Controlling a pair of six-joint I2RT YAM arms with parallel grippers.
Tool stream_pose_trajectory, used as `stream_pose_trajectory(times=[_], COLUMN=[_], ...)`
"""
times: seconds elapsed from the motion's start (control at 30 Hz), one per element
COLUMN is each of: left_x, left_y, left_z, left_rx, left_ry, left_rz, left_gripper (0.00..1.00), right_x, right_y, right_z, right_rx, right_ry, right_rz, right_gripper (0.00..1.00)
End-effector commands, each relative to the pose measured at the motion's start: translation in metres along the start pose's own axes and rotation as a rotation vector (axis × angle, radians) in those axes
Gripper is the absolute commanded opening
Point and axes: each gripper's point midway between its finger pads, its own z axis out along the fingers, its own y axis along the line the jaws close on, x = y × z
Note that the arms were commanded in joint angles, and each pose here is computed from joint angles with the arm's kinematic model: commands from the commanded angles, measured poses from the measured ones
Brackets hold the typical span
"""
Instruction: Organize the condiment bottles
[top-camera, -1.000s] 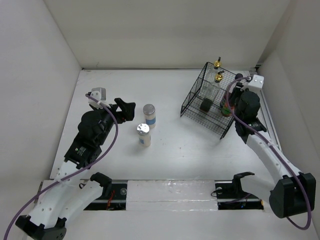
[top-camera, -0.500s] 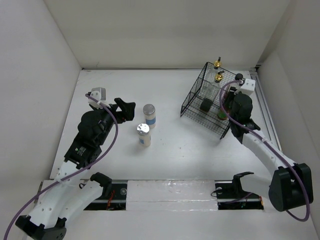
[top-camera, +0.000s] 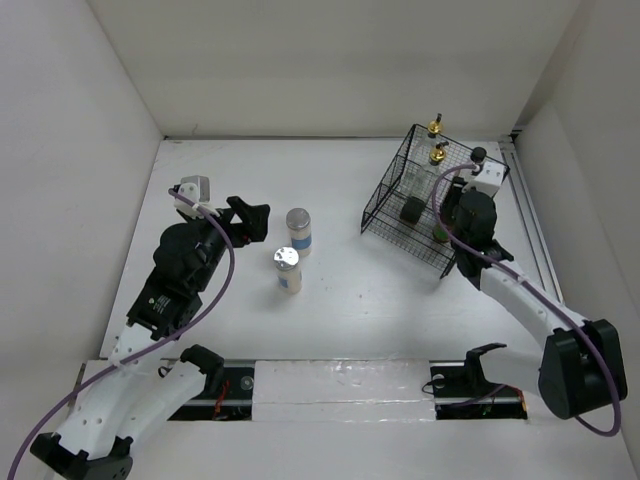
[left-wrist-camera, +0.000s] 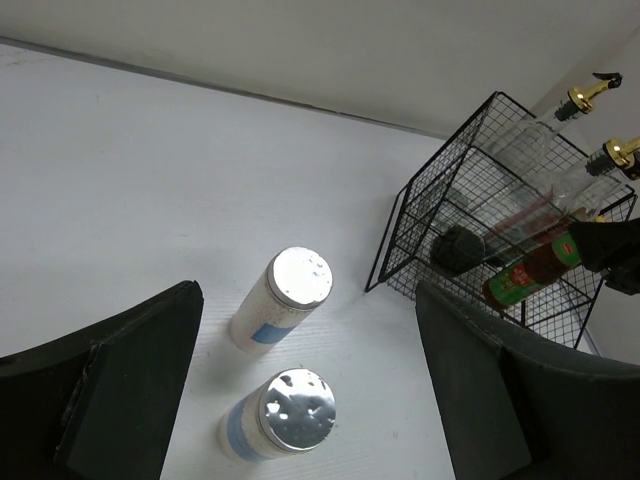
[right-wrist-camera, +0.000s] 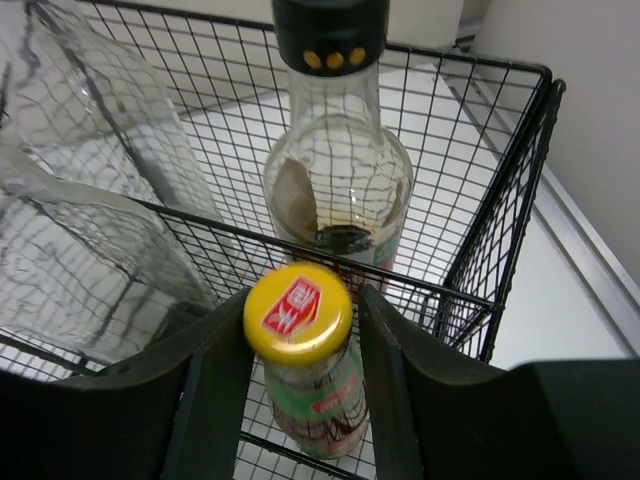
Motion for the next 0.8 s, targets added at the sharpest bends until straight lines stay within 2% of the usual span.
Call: stream_pose_trajectory(times=[0.0,0.07,0.23,0.47,0.5,0.53,0.57,0.6,0.63,0.67,0.7,0.73,0.77], left_x=[-0.027,-0.027,-0.027,-0.027,-0.027,-0.028,-0.027,-0.027,-0.033,-0.035,-0.041,-0.045,-0.044], left_y=[-0.010,-0.010,-0.010,-0.004,-0.004,-0.002,0.001,0.007,0.009,0.014,0.019,0.022,0.025], left_z=[-0.004,-0.004,-0.004,-0.004,-0.004,-0.004,-0.004,-0.004,-0.005,-0.007,-0.011,-0.014,-0.015], left_rx=[0.027,0.027,0.027,-0.001,-0.001,-0.015,-0.030,-0.063,-0.080,-0.106,-0.139,-0.152,-0.165], left_ry=[-0.079,-0.079,-0.079,-0.083,-0.083,-0.089,-0.087,-0.091,-0.111,-0.122,-0.156,-0.172,-0.178], left_rz=[-0.015,-0.015,-0.015,-0.014,-0.014,-0.015,-0.013,-0.012,-0.036,-0.037,-0.057,-0.060,-0.070], left_gripper=[0.83,0.83,0.83,0.83,0.83,0.83,0.83,0.83,0.83,0.83,0.83,0.83,0.84], right_x=[-0.052,-0.058,-0.084,-0.118,-0.124,-0.135,-0.139,-0.139,-0.152,-0.144,-0.134,-0.130,-0.124], right_y=[0.006,0.003,0.002,0.017,0.026,0.031,0.044,0.067,0.081,0.099,0.125,0.139,0.159], right_z=[-0.006,-0.012,-0.026,-0.051,-0.057,-0.063,-0.068,-0.079,-0.087,-0.086,-0.098,-0.102,-0.101], right_rx=[-0.002,-0.003,-0.016,-0.131,-0.174,-0.213,-0.277,-0.407,-0.476,-0.537,-0.647,-0.692,-0.737], right_ry=[-0.160,-0.170,-0.193,-0.224,-0.229,-0.246,-0.245,-0.232,-0.240,-0.200,-0.150,-0.130,-0.103], right_rz=[0.124,0.131,0.146,0.144,0.146,0.138,0.134,0.103,0.101,0.065,0.038,0.017,0.003], right_gripper=[0.50,0.58,0.69,0.71,0.66,0.53,0.45,0.37,0.29,0.23,0.23,0.22,0.24])
